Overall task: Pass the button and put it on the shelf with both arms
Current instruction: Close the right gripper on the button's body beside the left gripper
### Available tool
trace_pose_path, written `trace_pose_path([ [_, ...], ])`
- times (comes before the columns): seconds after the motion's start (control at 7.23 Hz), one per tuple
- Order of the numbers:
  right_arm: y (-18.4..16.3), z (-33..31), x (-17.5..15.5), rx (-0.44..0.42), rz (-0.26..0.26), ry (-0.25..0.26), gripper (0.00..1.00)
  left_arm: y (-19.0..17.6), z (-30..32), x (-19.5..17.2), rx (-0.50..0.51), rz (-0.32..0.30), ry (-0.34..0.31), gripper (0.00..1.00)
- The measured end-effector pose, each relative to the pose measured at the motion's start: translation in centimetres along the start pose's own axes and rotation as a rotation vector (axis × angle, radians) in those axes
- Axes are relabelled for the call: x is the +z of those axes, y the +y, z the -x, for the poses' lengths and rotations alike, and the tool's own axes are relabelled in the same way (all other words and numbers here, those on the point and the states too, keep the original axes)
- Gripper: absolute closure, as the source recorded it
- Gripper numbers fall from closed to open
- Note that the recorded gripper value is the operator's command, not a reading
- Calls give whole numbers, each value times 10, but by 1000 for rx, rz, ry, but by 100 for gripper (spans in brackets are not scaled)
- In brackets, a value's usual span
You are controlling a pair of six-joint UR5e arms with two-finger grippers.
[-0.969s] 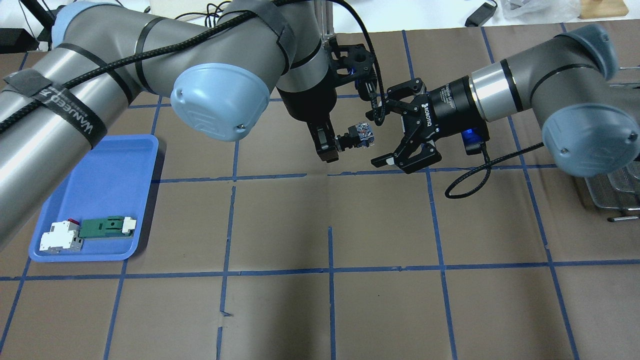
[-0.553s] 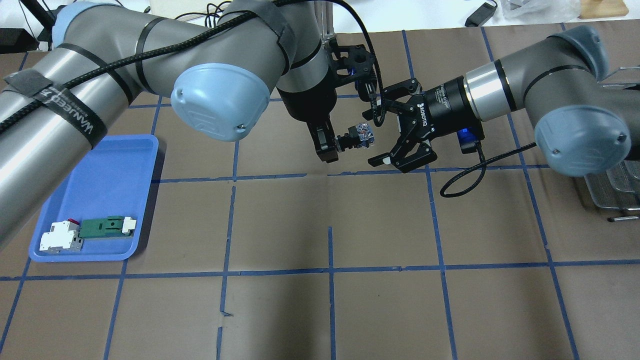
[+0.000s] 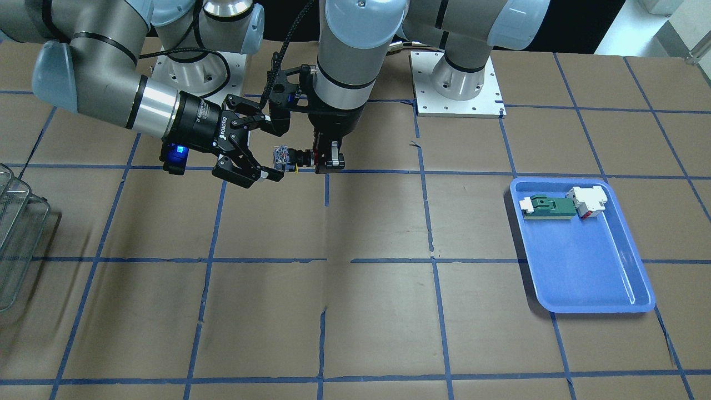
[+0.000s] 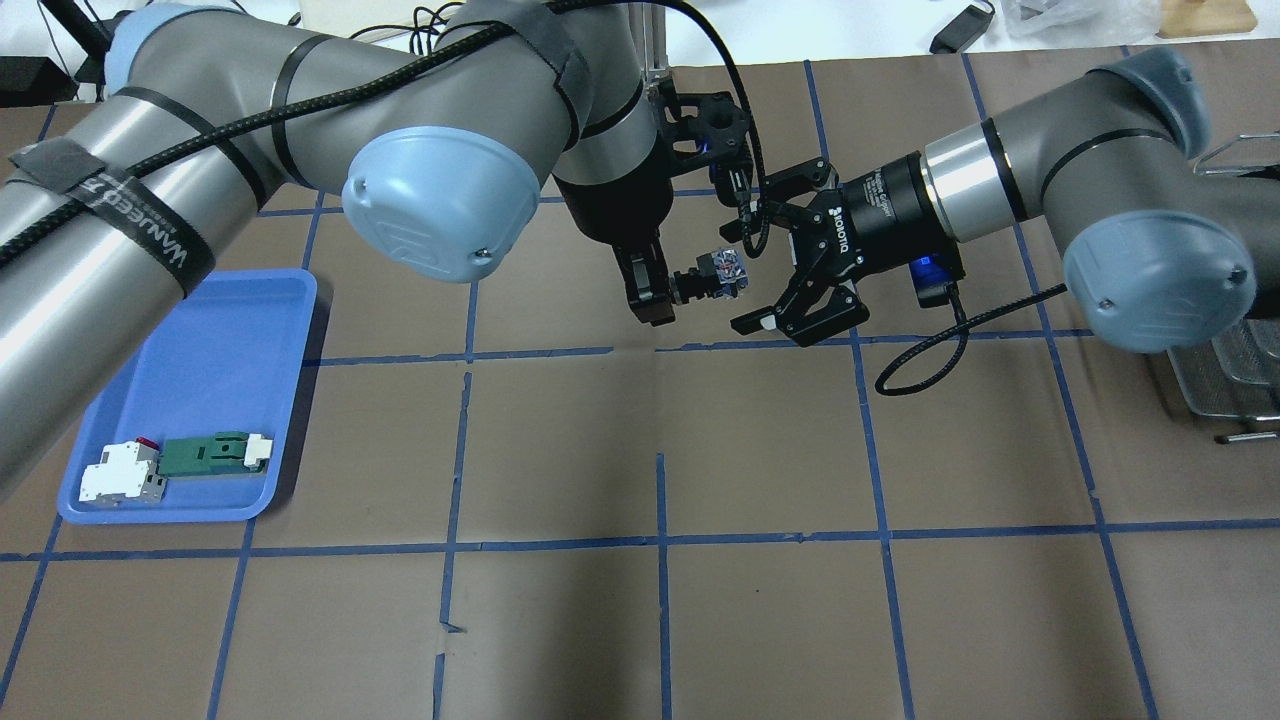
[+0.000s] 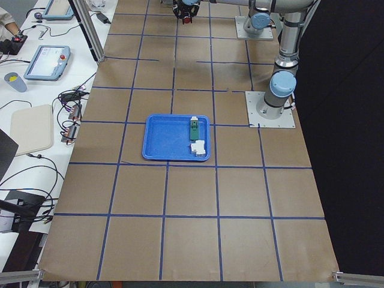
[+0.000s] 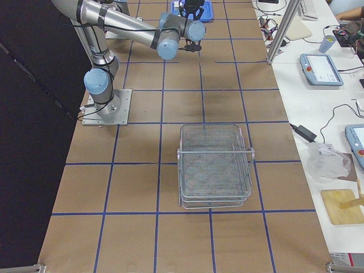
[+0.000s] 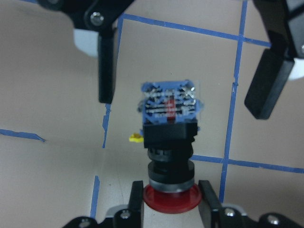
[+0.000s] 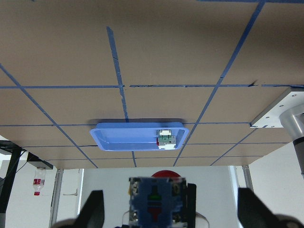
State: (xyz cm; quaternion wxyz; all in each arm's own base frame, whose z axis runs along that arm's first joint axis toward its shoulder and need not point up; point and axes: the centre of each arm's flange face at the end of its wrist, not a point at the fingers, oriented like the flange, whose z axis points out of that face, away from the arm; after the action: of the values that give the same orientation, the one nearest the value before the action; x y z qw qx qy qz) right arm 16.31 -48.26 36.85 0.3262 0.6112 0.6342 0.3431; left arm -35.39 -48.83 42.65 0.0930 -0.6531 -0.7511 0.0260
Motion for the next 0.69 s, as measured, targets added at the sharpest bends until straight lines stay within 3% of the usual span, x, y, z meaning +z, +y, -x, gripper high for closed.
trace_pose_path([
  [0.28, 0, 1, 0, 0, 2, 0, 77, 0, 0, 0, 26, -1, -1, 100],
  [0.42, 0, 1, 0, 0, 4, -1, 98, 0, 0, 0, 32, -1, -1, 100],
  [0.69, -1, 2, 1, 2, 8, -1, 100, 0, 1, 0, 37, -1, 0, 100],
])
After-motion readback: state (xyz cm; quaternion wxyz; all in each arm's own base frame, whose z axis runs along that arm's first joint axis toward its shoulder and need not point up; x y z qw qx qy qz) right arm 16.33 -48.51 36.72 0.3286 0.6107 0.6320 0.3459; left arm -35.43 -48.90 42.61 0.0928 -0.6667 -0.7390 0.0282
